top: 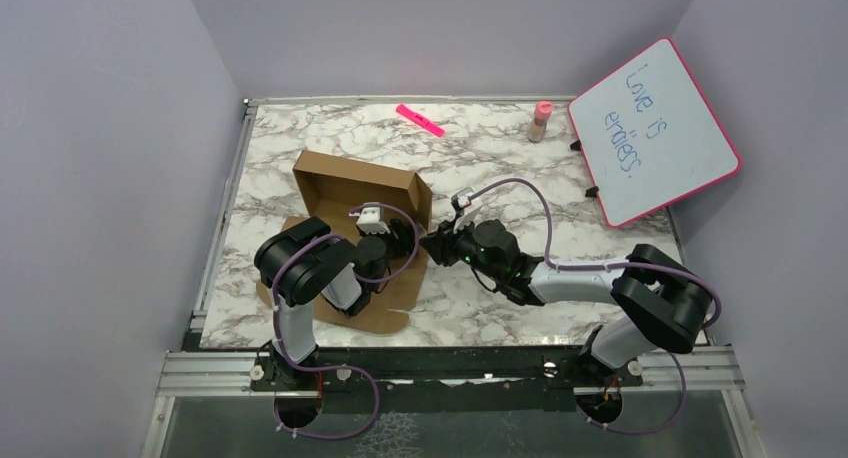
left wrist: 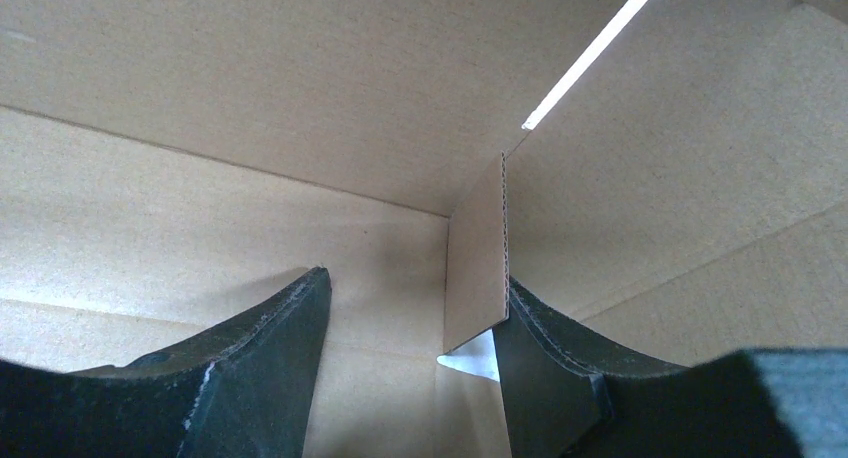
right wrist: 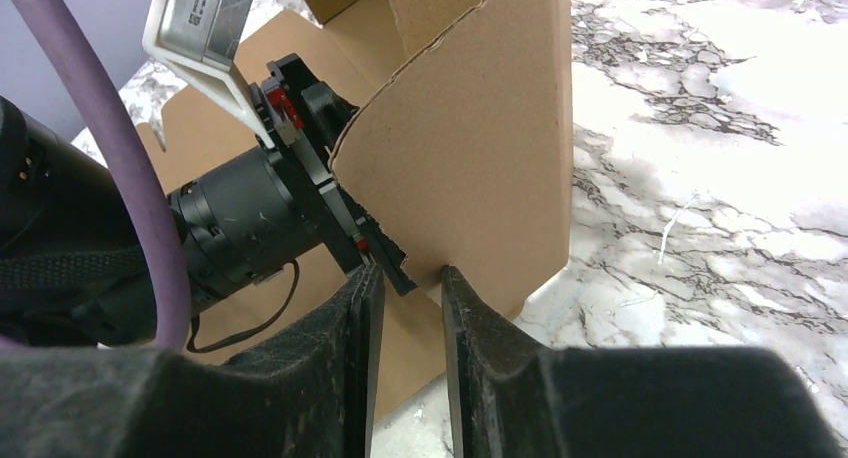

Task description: Fold the paper box

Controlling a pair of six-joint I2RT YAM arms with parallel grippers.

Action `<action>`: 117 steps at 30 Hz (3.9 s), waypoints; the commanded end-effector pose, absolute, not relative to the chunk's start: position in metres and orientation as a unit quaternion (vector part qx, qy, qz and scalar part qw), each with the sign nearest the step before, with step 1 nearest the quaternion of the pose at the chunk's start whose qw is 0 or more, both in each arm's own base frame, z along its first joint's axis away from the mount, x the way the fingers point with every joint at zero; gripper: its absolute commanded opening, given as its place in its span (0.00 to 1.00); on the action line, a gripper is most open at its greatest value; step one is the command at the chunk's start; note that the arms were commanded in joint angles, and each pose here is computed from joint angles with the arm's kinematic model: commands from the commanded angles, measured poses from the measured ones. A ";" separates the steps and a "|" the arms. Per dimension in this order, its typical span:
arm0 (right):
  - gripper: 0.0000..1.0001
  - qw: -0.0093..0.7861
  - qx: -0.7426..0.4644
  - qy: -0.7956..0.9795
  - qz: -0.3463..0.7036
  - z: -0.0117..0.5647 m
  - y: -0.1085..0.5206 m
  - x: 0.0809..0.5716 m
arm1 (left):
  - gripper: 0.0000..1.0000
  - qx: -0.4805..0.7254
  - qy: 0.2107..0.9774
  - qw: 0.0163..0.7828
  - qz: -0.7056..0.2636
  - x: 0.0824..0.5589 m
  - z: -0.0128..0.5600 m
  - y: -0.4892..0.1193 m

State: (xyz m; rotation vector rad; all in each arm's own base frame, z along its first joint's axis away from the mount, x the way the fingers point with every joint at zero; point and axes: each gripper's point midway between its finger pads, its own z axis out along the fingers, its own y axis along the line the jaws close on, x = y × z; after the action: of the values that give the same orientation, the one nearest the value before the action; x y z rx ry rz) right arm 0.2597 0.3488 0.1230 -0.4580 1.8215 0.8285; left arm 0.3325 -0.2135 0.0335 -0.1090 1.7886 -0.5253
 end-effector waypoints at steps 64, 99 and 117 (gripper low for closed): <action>0.56 0.546 -0.307 0.689 0.364 0.120 0.368 0.308 | 0.61 -0.023 0.813 0.536 -0.226 0.310 -0.008 -0.214; 0.58 0.539 -0.300 0.689 0.381 0.148 0.366 0.364 | 0.61 -0.029 0.795 0.557 -0.241 0.304 0.000 -0.208; 0.62 0.501 -0.281 0.752 0.323 0.104 0.308 0.318 | 0.64 -0.028 0.776 0.571 -0.266 0.303 0.032 -0.212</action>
State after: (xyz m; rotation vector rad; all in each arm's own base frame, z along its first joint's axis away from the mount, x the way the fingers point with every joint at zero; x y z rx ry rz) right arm 0.3218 0.3117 0.0946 -0.6743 1.8446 0.7962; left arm 0.3153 -0.2077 0.0359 -0.0954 1.7699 -0.5852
